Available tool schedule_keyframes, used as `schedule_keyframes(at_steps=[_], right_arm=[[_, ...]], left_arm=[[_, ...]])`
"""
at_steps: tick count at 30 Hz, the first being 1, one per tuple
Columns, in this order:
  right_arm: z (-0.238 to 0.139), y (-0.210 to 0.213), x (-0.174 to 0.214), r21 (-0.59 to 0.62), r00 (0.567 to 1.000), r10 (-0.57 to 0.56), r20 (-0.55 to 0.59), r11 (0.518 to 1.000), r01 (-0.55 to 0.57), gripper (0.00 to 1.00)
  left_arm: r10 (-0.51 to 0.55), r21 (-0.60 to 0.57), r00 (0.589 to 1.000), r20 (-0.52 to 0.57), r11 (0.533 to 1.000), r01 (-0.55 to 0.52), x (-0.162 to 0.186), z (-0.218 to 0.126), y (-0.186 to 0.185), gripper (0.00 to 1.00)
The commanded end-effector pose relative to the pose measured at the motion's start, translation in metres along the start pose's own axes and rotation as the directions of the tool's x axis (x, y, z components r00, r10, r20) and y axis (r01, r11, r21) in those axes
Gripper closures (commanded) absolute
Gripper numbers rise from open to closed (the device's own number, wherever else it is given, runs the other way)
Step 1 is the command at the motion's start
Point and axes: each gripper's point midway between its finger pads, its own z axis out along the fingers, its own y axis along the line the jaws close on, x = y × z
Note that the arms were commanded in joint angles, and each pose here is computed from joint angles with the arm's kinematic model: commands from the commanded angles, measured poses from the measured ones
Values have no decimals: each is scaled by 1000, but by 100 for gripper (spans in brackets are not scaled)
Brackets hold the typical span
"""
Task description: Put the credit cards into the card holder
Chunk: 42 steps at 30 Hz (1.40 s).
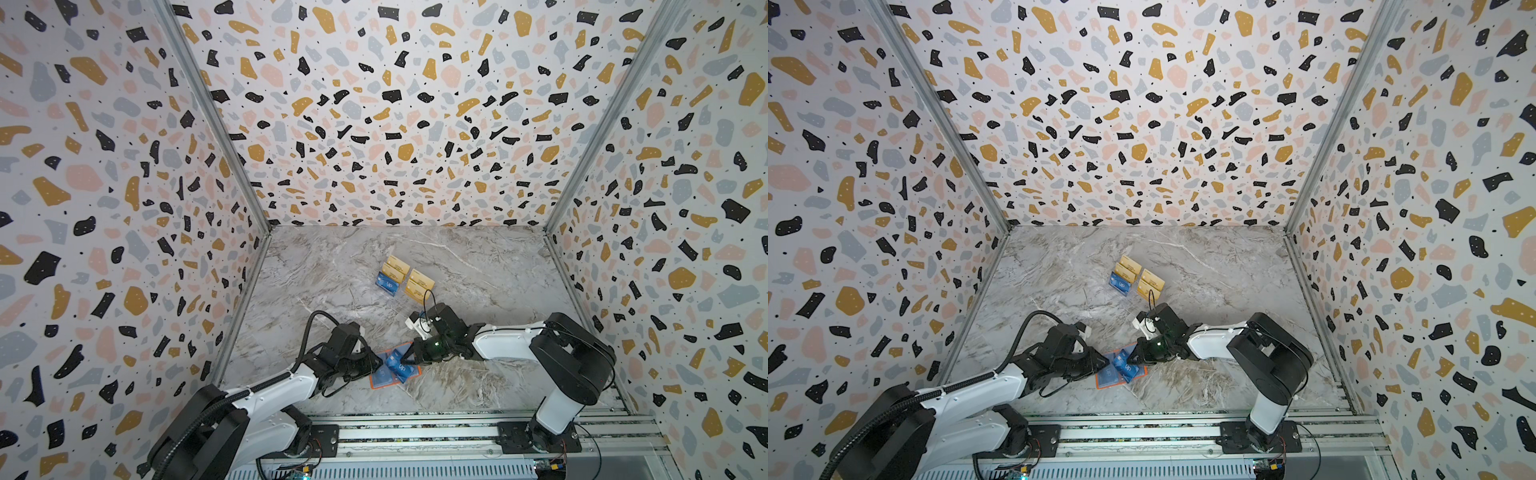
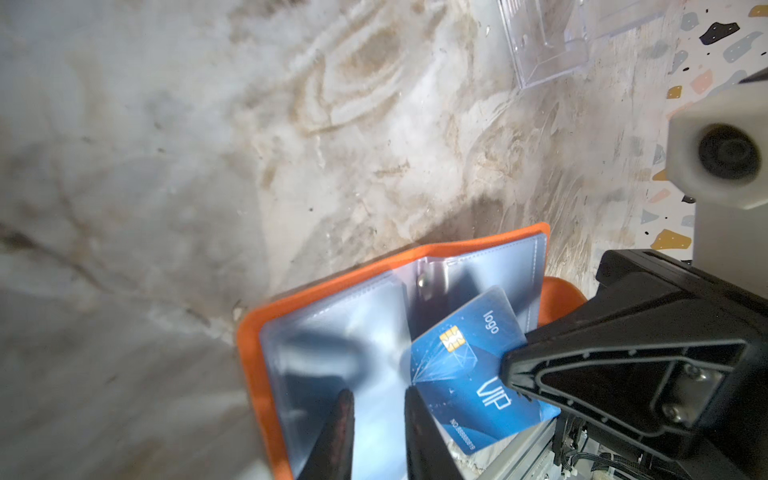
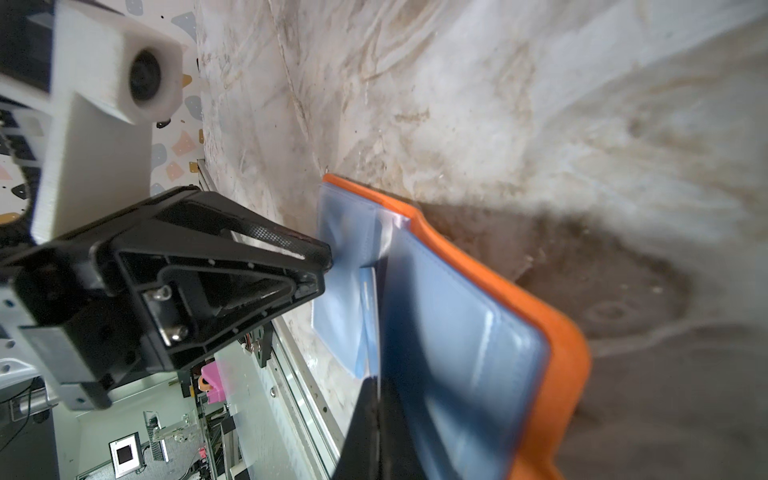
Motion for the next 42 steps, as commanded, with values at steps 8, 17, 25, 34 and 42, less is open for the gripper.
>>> schedule_keyframes(at_steps=[8, 17, 25, 34, 42], right_arm=[[4, 6, -16, -10, 999, -8, 49, 1000, 9, 100], [13, 2, -26, -56, 993, 40, 110, 998, -34, 100], [18, 2, -31, -89, 984, 83, 158, 994, -69, 100], [30, -1, -21, -115, 979, 121, 165, 988, -103, 100], [35, 4, -15, -98, 979, 116, 171, 990, -100, 100]], left_arm=[[8, -3, 1000, -9, 1000, -8, 4, 1, 3, 75], [-6, 3, 1000, -3, 1000, 6, 5, 1, 5, 75], [-12, 8, 1000, -7, 1000, 12, 7, 2, 6, 76], [-11, 11, 1000, -11, 1000, 11, 9, 2, 7, 76], [-23, 6, 998, 56, 1000, 22, -5, -7, 0, 73]])
